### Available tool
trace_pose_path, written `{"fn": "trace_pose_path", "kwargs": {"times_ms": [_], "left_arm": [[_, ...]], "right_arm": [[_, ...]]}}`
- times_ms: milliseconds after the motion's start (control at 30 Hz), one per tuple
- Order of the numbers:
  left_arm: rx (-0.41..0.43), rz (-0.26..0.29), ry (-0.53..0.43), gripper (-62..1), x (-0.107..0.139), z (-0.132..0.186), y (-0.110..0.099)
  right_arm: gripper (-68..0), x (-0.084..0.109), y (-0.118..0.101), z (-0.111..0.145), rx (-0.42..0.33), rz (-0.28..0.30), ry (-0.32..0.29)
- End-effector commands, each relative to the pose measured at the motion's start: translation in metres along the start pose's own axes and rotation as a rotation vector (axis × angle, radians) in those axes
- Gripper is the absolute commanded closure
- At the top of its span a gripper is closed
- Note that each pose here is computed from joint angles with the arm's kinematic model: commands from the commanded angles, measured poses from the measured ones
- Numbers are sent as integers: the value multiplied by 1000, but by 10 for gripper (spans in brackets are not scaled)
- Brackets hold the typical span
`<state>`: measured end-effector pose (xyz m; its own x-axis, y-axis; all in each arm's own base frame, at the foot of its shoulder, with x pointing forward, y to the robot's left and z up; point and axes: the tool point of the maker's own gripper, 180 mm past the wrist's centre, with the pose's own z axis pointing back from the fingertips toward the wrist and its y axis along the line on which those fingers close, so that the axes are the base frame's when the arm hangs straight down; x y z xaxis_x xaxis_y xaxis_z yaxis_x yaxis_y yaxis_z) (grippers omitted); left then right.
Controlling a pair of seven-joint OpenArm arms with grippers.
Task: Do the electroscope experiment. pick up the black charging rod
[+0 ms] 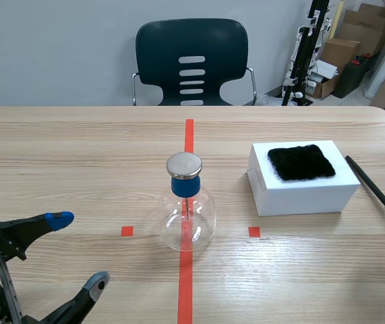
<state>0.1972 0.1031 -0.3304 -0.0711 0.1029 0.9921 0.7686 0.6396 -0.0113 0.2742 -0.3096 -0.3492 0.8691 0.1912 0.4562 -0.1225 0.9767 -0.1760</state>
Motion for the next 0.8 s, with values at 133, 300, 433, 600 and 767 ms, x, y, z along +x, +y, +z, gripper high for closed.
{"fn": "trace_pose_path", "kwargs": {"times_ms": [133,300,433,600,767], "left_arm": [[-1,-8,-37,-623,9,-4,3],[-1,-8,-37,-623,9,-4,3],[-1,-8,-37,-623,9,-4,3],[-1,-8,-37,-623,9,-4,3],[-1,-8,-37,-623,9,-4,3]], "right_arm": [[-679,9,-14,-3,19,-21,-40],[-679,10,-25,-1,2,-20,-34],[-679,13,-34,3,-11,-15,-39],[-679,8,-31,0,-2,-10,19],[-679,1,-23,-1,10,29,110]]}}
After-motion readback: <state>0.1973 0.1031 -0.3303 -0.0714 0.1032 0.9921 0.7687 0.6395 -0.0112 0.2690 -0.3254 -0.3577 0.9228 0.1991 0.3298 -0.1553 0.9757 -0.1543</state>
